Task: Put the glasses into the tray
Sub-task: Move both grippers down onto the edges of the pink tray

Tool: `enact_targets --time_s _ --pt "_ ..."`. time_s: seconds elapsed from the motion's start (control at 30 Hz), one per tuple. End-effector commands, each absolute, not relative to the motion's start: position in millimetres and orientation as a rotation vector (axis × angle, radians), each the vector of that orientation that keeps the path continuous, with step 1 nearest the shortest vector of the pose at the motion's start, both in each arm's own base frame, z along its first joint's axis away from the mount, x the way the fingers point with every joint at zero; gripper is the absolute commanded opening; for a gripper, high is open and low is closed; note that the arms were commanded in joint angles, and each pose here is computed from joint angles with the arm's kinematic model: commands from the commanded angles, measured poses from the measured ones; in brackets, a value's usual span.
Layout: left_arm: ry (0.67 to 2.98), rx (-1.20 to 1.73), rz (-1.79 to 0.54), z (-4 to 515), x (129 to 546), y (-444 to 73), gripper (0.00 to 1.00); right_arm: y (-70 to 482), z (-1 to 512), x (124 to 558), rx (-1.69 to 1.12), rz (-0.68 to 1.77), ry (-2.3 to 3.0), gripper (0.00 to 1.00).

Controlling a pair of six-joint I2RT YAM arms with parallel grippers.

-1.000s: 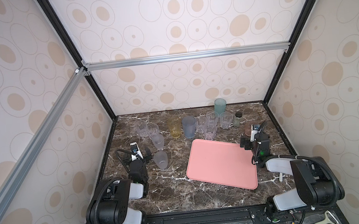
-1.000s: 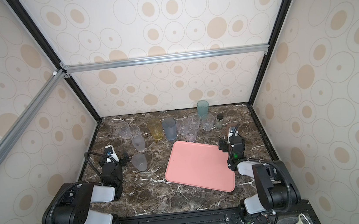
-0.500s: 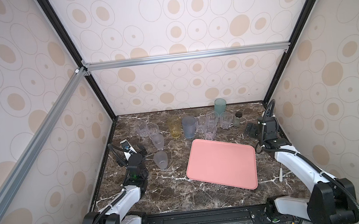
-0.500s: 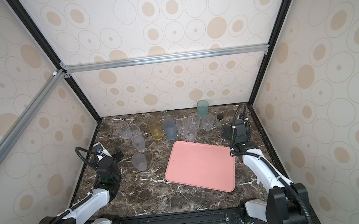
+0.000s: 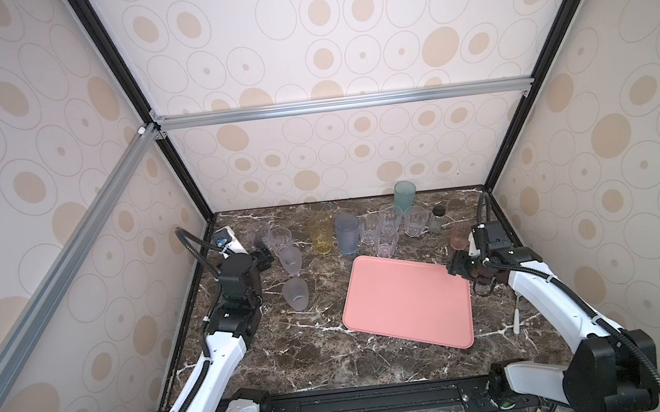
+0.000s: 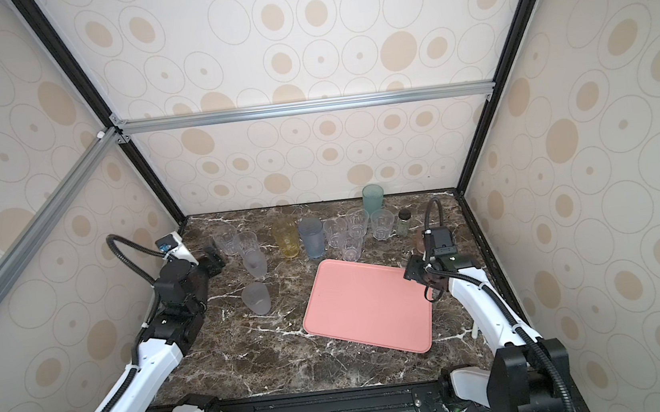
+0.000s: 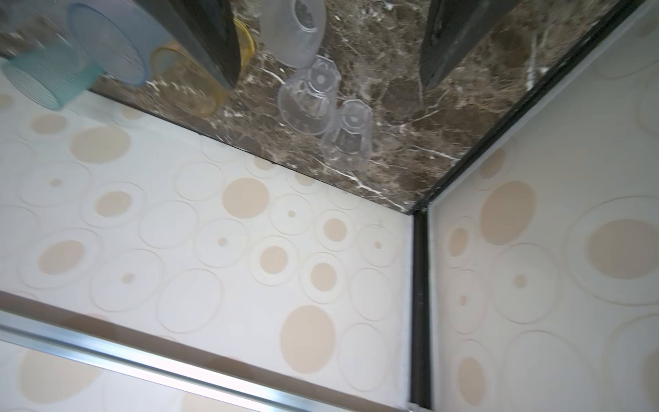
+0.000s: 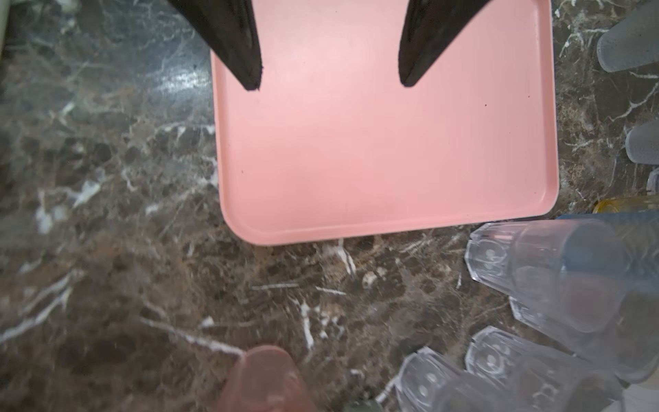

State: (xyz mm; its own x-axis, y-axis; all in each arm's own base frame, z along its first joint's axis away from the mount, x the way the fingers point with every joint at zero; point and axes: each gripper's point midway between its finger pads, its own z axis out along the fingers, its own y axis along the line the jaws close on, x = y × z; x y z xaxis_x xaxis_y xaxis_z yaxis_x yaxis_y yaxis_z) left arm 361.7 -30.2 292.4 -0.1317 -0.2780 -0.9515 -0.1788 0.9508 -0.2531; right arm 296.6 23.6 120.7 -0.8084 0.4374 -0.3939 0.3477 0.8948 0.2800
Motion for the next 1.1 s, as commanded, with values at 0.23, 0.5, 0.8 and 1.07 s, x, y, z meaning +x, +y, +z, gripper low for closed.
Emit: enact_targets --time_s 0.23,0.5,0.8,1.07 --pt "2.041 0.030 -0.333 218 352 -185 0.86 3 83 275 0.769 0.287 2.696 0.64" --pt "2.257 0.176 -0.441 139 343 -242 0.90 -9 61 287 0.815 0.249 2.724 0.72" --pt "2.413 0.226 -0.524 82 331 -262 0.91 -10 39 297 0.800 0.229 2.794 0.73" --pt "2.492 0.234 -0.613 58 309 -268 0.91 1 31 306 0.723 0.236 2.833 0.72"
